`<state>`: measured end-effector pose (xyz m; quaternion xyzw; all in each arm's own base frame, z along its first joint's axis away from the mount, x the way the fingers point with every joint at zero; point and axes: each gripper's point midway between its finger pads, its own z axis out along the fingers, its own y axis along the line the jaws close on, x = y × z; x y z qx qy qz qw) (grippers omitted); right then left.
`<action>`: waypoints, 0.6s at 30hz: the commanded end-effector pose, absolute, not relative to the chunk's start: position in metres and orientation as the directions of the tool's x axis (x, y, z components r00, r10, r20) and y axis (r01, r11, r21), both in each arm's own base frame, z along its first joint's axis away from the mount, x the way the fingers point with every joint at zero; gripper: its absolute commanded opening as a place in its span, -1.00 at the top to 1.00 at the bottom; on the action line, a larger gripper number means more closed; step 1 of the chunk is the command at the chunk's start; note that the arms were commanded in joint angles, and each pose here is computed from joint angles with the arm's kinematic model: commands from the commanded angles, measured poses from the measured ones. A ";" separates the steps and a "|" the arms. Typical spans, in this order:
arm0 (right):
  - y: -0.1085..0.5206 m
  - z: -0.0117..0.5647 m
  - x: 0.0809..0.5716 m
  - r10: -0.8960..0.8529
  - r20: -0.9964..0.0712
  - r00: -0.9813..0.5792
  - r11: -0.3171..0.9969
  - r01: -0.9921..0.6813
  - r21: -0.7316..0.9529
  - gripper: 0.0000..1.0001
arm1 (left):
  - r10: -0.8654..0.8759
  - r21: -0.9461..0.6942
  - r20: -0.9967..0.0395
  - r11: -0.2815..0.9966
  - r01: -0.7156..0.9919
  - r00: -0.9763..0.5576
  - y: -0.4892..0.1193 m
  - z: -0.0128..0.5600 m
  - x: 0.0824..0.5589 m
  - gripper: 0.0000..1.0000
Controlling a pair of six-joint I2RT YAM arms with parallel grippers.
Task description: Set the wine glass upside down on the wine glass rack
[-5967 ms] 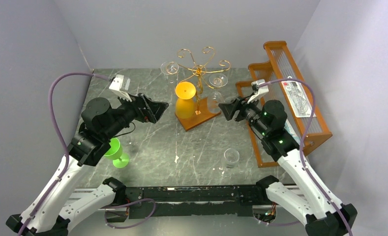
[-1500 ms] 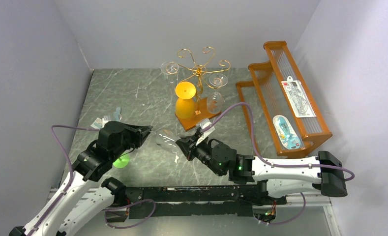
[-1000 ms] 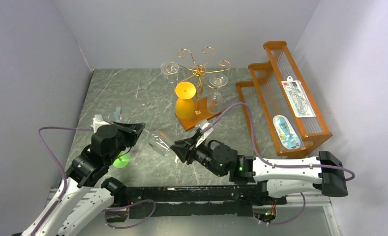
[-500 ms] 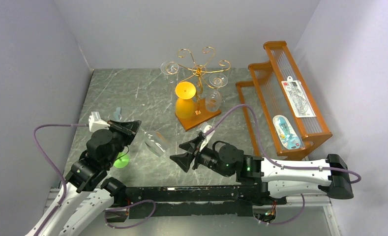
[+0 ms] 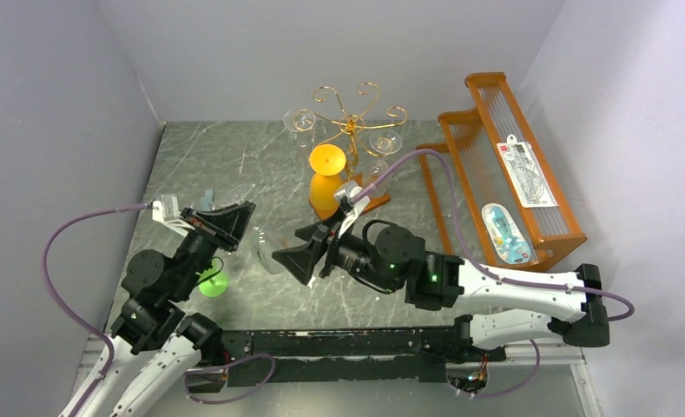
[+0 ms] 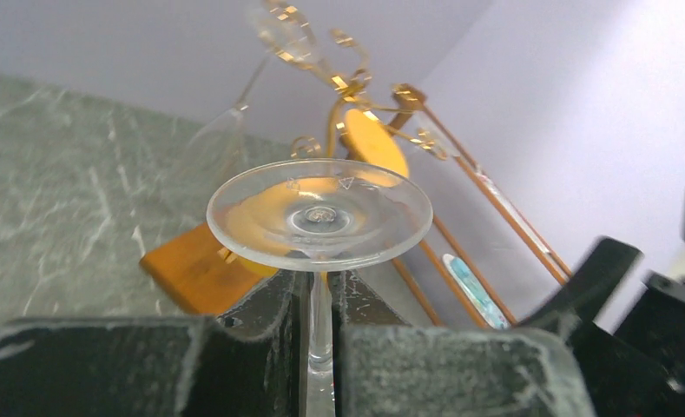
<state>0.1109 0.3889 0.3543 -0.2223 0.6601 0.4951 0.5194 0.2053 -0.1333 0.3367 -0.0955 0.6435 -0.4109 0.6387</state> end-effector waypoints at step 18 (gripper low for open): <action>0.396 0.385 0.121 0.255 -0.908 -0.333 0.416 -0.810 0.413 -0.18 | -0.502 -0.264 -0.860 0.274 0.925 -0.096 -0.202 0.429 0.119 0.90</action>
